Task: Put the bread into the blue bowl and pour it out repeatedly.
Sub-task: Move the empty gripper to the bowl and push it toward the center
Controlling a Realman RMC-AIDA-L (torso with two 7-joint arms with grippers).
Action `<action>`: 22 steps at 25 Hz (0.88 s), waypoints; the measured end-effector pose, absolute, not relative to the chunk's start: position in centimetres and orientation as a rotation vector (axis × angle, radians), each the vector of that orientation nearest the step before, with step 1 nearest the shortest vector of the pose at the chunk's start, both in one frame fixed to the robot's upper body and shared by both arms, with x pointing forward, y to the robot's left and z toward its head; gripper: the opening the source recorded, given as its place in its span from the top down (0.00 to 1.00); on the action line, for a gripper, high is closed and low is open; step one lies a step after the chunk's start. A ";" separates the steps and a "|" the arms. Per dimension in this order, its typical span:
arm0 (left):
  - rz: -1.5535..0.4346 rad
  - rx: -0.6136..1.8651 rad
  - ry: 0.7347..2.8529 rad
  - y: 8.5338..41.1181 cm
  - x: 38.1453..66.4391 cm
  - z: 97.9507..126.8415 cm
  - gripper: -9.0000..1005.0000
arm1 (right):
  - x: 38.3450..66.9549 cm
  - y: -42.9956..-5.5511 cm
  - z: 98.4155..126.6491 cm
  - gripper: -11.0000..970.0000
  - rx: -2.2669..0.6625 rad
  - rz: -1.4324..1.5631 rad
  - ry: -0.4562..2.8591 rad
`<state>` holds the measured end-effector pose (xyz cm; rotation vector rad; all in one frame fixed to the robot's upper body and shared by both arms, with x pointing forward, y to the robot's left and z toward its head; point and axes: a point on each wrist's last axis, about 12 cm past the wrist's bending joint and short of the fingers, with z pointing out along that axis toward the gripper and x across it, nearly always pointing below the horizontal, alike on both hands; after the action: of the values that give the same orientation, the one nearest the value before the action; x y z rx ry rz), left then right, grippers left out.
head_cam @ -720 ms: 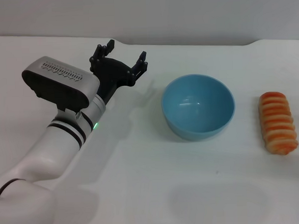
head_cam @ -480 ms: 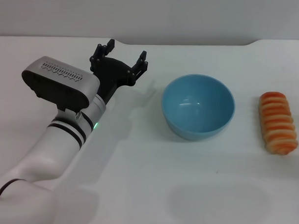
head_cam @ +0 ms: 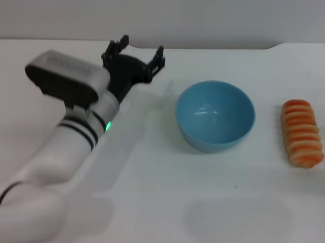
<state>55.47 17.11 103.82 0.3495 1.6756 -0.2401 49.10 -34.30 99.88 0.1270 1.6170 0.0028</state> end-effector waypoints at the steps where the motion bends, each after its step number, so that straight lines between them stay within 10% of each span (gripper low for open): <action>1: -0.240 0.349 1.676 17.1 55.5 103.8 0.18 | 49.1 -34.3 99.9 0.27 0.128 0.002 1.616; 13: -0.384 0.377 1.957 16.0 59.4 108.6 0.29 | 49.0 -34.5 99.9 0.27 0.135 -0.002 1.609; 22: -0.494 0.484 2.180 16.7 60.6 112.2 0.16 | 48.9 -34.6 99.9 0.27 0.135 -0.005 1.609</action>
<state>60.55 16.69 112.19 0.4835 2.1800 -0.4944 48.88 -34.56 99.94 0.1352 1.6085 -0.0047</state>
